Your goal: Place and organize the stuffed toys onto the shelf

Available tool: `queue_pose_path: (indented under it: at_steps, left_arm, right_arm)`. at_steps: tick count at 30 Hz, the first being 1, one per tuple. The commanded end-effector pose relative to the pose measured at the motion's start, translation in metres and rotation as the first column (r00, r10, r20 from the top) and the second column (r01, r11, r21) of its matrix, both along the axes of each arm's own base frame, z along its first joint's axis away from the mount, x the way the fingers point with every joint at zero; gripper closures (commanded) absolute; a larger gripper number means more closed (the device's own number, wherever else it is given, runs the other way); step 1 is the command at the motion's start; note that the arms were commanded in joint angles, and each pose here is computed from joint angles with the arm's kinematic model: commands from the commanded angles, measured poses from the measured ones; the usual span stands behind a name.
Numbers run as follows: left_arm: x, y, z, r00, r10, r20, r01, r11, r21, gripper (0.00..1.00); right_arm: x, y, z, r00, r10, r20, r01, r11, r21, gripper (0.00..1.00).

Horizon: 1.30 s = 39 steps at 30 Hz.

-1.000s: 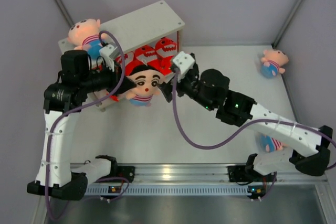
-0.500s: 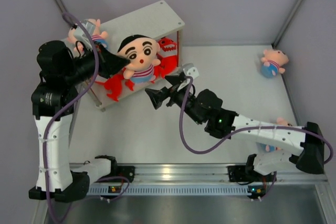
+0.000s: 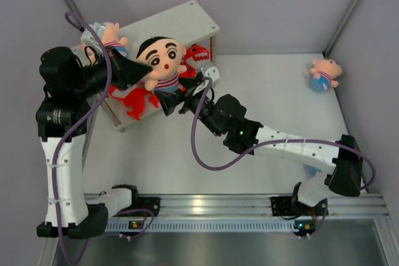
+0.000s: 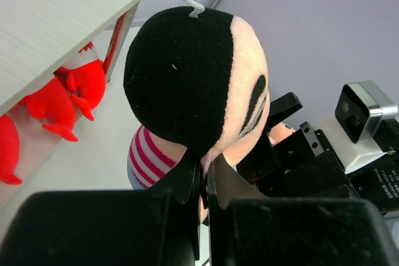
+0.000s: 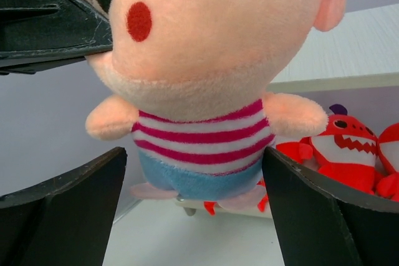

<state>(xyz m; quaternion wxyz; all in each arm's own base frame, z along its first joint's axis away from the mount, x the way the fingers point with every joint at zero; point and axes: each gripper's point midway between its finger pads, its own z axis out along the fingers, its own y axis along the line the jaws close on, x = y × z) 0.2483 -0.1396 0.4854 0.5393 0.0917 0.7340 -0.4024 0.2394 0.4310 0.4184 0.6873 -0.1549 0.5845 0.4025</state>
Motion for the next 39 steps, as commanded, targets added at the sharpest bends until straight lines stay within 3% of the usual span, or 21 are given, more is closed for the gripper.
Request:
queue_pose_path:
  at_steps: [1, 2, 5, 6, 8, 11, 14, 15, 16, 17, 18, 20, 23, 24, 25, 27, 28, 32, 39]
  left_arm:
    - [-0.008, -0.003, 0.025, 0.997, -0.023, 0.077, 0.026, 0.999, -0.035, 1.0]
    - [-0.006, -0.002, 0.025, 0.997, -0.022, 0.073, 0.024, 0.999, -0.038, 1.0]
    - [-0.006, -0.002, 0.025, 0.997, -0.027, 0.066, 0.03, 0.999, -0.046, 1.0]
    - [-0.006, -0.002, 0.025, 0.997, -0.025, 0.067, 0.029, 0.999, -0.046, 1.0]
    - [-0.004, 0.001, 0.025, 0.997, -0.007, 0.079, 0.009, 0.999, -0.034, 1.0]
    - [-0.001, 0.005, 0.025, 0.994, 0.023, 0.103, -0.022, 1.0, -0.012, 0.97]
    - [0.004, 0.01, 0.026, 0.989, 0.051, 0.135, -0.054, 0.998, 0.017, 0.67]
    - [0.009, 0.015, 0.026, 0.987, 0.081, 0.14, -0.086, 0.996, 0.024, 0.47]
    - [0.011, 0.017, 0.025, 0.984, 0.095, 0.147, -0.101, 0.994, 0.032, 0.39]
    - [0.012, 0.019, 0.026, 0.981, 0.106, 0.164, -0.115, 0.992, 0.047, 0.32]
    - [0.016, 0.023, 0.025, 0.977, 0.133, 0.168, -0.144, 0.988, 0.053, 0.16]
    - [0.019, 0.028, 0.026, 0.971, 0.154, 0.184, -0.169, 0.983, 0.068, 0.02]
    - [0.023, 0.039, 0.028, 0.954, 0.211, 0.212, -0.236, 0.966, 0.101, 0.02]
    - [0.021, 0.042, 0.033, 0.945, 0.227, 0.236, -0.258, 0.96, 0.111, 0.02]
    - [0.024, 0.051, 0.033, 0.93, 0.263, 0.255, -0.304, 0.942, 0.139, 0.02]
    - [0.024, 0.06, 0.031, 0.916, 0.298, 0.268, -0.349, 0.922, 0.168, 0.02]
    - [0.023, 0.063, 0.029, 0.91, 0.31, 0.275, -0.366, 0.912, 0.183, 0.02]
    - [0.025, 0.08, 0.016, 0.885, 0.359, 0.296, -0.435, 0.864, 0.252, 0.02]
    - [0.021, 0.084, 0.006, 0.882, 0.359, 0.305, -0.446, 0.846, 0.292, 0.02]
  right_arm:
    - [0.002, -0.003, 0.035, 1.0, 0.009, 0.019, -0.01, 0.995, 0.101, 0.13]
    - [0.002, -0.001, 0.034, 1.0, 0.009, 0.018, -0.01, 0.995, 0.1, 0.17]
    - [0.005, 0.0, 0.038, 1.0, 0.002, 0.014, -0.003, 0.995, 0.099, 0.48]
    - [0.01, -0.002, 0.036, 1.0, -0.028, -0.001, 0.028, 0.994, 0.102, 0.74]
    - [0.015, -0.008, 0.041, 0.999, -0.051, -0.02, 0.053, 0.991, 0.12, 1.0]
    - [0.026, -0.02, 0.056, 0.997, -0.066, -0.037, 0.07, 0.991, 0.114, 1.0]
    - [0.041, -0.024, 0.068, 0.997, -0.048, -0.063, 0.051, 0.998, 0.048, 1.0]
    - [0.046, -0.015, 0.059, 0.997, -0.024, -0.078, 0.024, 1.0, -0.005, 1.0]
    - [0.049, -0.018, 0.081, 0.998, -0.016, -0.063, 0.017, 1.0, 0.007, 1.0]
    - [0.06, -0.022, 0.069, 0.995, -0.031, -0.096, 0.026, 0.998, -0.06, 1.0]
    - [0.065, -0.014, 0.06, 0.994, -0.012, -0.111, 0.002, 0.996, -0.092, 1.0]
    - [0.071, -0.018, 0.073, 0.993, 0.002, -0.12, -0.012, 0.997, -0.082, 1.0]
    - [0.099, -0.03, 0.073, 0.989, -0.021, -0.144, 0.001, 0.991, -0.133, 1.0]
    - [0.112, -0.023, 0.04, 0.977, -0.029, -0.211, -0.02, 0.975, -0.223, 1.0]
    - [0.119, -0.034, 0.075, 0.986, -0.048, -0.161, 0.016, 0.981, -0.195, 1.0]
    - [0.157, -0.042, 0.056, 0.975, -0.142, -0.171, 0.094, 0.96, -0.265, 1.0]
    - [0.163, -0.052, 0.072, 0.977, -0.166, -0.131, 0.127, 0.957, -0.262, 1.0]
    - [0.211, -0.079, 0.059, 0.95, -0.291, -0.108, 0.254, 0.929, -0.269, 1.0]
    - [0.242, -0.091, 0.053, 0.939, -0.326, -0.109, 0.291, 0.923, -0.252, 1.0]
